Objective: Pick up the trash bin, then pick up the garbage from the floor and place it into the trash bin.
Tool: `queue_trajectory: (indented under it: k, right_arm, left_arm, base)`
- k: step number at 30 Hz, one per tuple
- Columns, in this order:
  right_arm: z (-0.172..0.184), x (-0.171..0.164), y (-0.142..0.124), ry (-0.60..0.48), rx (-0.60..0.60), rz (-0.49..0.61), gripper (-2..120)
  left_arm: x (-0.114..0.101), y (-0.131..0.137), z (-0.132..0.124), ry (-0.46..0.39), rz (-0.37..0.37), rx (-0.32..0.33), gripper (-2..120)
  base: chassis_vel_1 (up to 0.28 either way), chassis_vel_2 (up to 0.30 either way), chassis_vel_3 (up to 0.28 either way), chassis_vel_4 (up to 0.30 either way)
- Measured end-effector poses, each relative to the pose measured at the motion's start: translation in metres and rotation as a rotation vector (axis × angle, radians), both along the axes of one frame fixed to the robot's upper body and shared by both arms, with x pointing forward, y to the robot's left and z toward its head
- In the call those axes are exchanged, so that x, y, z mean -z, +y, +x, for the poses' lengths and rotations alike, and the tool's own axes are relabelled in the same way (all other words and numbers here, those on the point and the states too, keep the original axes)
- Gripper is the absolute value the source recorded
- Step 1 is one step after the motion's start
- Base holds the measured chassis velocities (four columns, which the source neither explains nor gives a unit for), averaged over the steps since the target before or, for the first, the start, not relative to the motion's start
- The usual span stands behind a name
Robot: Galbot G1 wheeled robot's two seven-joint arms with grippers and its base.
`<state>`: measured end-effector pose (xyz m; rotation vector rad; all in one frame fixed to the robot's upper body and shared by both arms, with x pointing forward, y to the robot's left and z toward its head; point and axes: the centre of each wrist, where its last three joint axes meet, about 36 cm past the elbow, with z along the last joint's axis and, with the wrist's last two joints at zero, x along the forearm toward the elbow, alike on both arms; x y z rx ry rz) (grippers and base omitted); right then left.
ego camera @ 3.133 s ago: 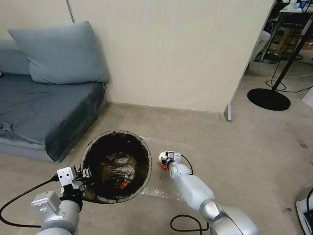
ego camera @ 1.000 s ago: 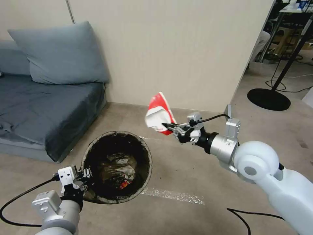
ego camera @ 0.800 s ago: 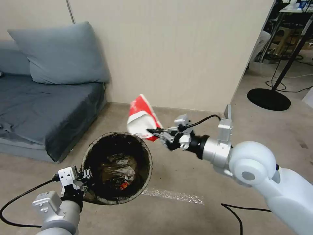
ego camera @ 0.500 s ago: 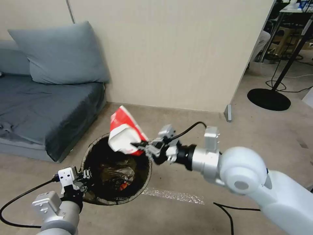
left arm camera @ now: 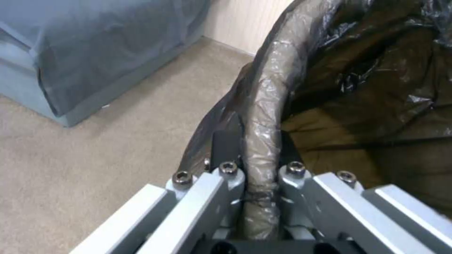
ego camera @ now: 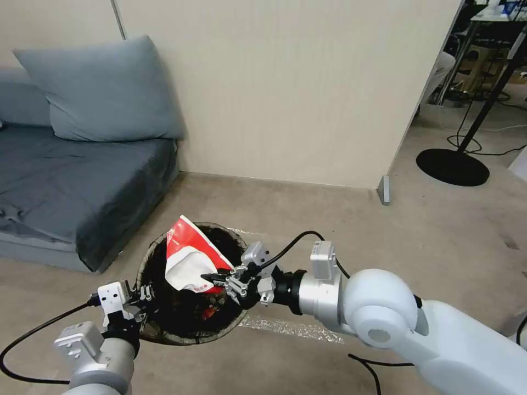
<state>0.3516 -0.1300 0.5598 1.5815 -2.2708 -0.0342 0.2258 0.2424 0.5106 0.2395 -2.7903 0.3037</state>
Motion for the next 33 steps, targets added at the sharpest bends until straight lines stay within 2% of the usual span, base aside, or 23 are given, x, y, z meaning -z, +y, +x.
queue_trajectory:
  k: [6,8,10,14,15,19,21,25,26,33]
  right_arm:
    - [0.002,0.010,0.008,-0.005,0.007,-0.020,3]
    - [0.003,0.014,0.012,-0.006,0.014,-0.029,12]
    - [0.005,0.015,0.014,-0.006,0.016,-0.030,15]
    - [0.007,0.018,0.018,-0.006,0.021,-0.032,34]
    - [0.007,0.018,0.018,-0.006,0.021,-0.032,34]
    - [0.009,0.021,0.021,-0.004,0.023,-0.036,51]
    - [0.010,0.022,0.022,-0.004,0.026,-0.037,53]
    - [0.011,0.021,0.024,-0.008,0.033,-0.031,74]
    - [0.011,0.021,0.024,-0.008,0.033,-0.031,74]
    - [0.006,0.009,0.023,-0.020,0.035,-0.005,98]
  left_arm:
    - [0.000,0.000,0.000,0.000,-0.001,-0.001,3]
    - [0.000,0.000,0.000,0.000,-0.001,-0.001,3]
    - [0.000,0.000,0.000,0.000,-0.001,-0.001,3]
    - [0.000,0.000,0.000,0.000,-0.003,-0.003,3]
    - [0.000,0.000,0.000,0.000,-0.003,-0.003,3]
    - [0.000,0.000,0.000,-0.003,-0.003,-0.004,3]
    - [0.000,0.000,0.000,-0.003,-0.003,-0.004,3]
    - [0.000,0.000,0.000,-0.003,-0.003,-0.005,3]
    - [0.000,0.000,0.000,-0.003,-0.003,-0.005,3]
    - [0.000,0.000,-0.001,-0.002,-0.006,-0.005,3]
  base:
    - [0.000,0.000,0.000,0.000]
    - [0.000,0.000,0.000,0.000]
    - [0.000,0.000,0.000,0.000]
    - [0.000,0.000,0.000,0.000]
    - [0.000,0.000,0.000,0.000]
    - [0.000,0.000,0.000,0.000]
    - [0.000,0.000,0.000,0.000]
    - [0.000,0.000,0.000,0.000]
    - [0.000,0.000,0.000,0.000]
    - [0.000,0.000,0.000,0.000]
